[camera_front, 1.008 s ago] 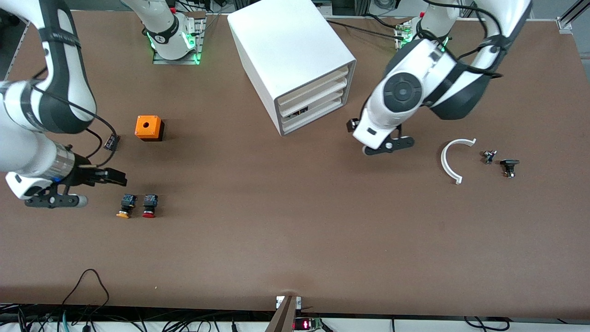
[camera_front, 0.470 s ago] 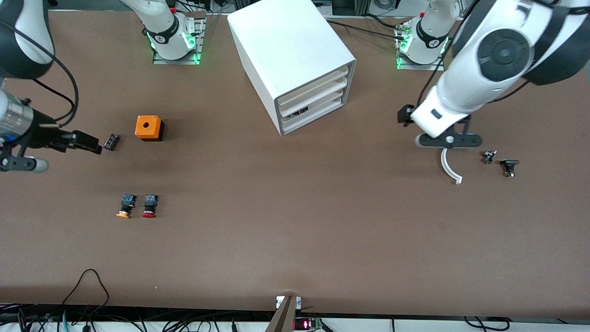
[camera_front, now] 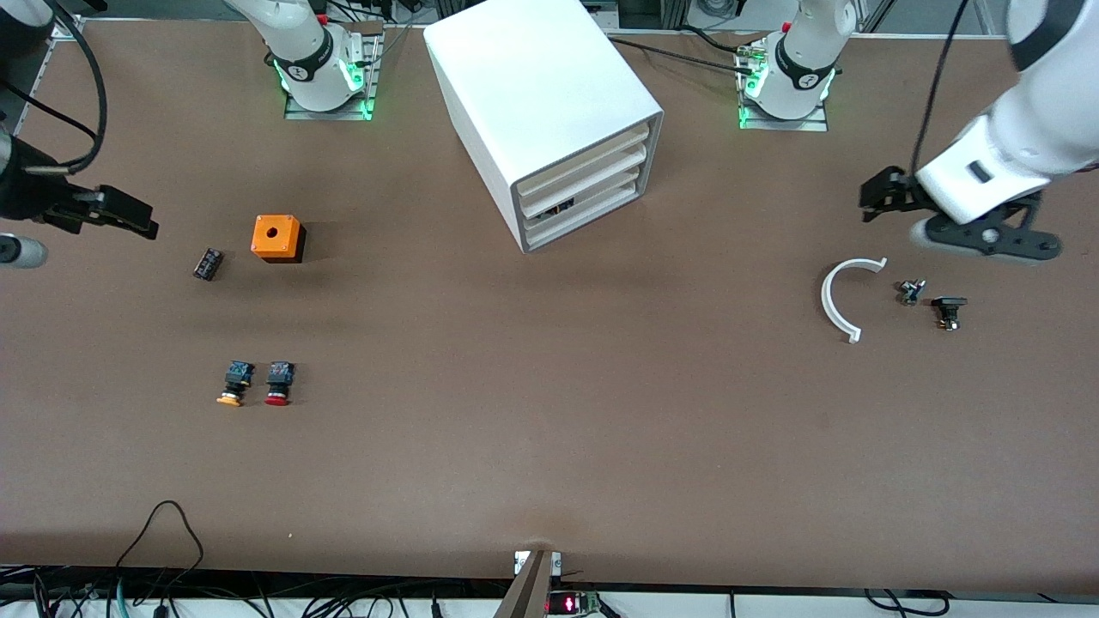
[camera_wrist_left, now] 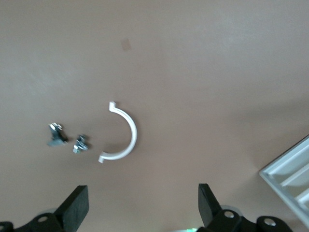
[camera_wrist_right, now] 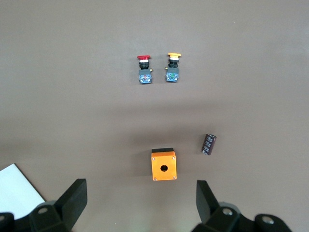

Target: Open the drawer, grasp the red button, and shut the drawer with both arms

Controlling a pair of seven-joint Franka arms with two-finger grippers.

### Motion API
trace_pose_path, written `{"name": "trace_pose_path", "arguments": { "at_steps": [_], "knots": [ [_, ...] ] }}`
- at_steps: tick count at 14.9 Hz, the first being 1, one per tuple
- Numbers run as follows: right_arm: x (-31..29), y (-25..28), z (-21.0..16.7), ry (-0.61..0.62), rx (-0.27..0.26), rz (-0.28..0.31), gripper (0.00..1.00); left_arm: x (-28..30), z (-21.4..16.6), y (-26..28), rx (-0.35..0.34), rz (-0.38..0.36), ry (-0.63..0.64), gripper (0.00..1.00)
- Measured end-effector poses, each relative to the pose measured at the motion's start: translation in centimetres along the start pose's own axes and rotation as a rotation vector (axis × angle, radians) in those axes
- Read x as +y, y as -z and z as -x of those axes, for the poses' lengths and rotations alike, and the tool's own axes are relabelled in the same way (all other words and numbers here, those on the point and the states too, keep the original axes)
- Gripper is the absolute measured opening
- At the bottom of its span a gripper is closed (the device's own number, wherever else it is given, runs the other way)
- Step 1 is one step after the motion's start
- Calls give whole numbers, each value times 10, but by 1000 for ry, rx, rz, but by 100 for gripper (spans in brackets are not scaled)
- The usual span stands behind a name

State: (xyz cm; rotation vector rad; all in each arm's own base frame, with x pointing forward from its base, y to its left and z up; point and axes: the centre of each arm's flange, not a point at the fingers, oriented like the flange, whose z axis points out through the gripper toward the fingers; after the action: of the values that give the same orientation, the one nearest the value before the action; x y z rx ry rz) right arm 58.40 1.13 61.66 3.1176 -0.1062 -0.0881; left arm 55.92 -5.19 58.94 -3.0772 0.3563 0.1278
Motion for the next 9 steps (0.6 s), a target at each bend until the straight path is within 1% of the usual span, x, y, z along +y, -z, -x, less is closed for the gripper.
{"name": "trace_pose_path", "arguments": {
  "at_steps": [2, 4, 5, 7, 9],
  "knots": [
    [1, 9, 6, -1, 13, -1, 100, -31, 7, -5, 40, -9, -26, 100],
    [1, 14, 7, 1, 23, -2, 100, -52, 5, -17, 91, -15, -11, 100],
    [0, 19, 7, 4, 35, -3, 100, -55, 4, -22, 106, -16, -5, 100],
    [-3, 33, 8, 11, 64, -6, 100, -50, 3, -22, 120, -6, 10, 100],
    [-6, 38, 9, 15, 76, -7, 100, -35, 7, -20, 92, 3, 24, 100]
  ]
}}
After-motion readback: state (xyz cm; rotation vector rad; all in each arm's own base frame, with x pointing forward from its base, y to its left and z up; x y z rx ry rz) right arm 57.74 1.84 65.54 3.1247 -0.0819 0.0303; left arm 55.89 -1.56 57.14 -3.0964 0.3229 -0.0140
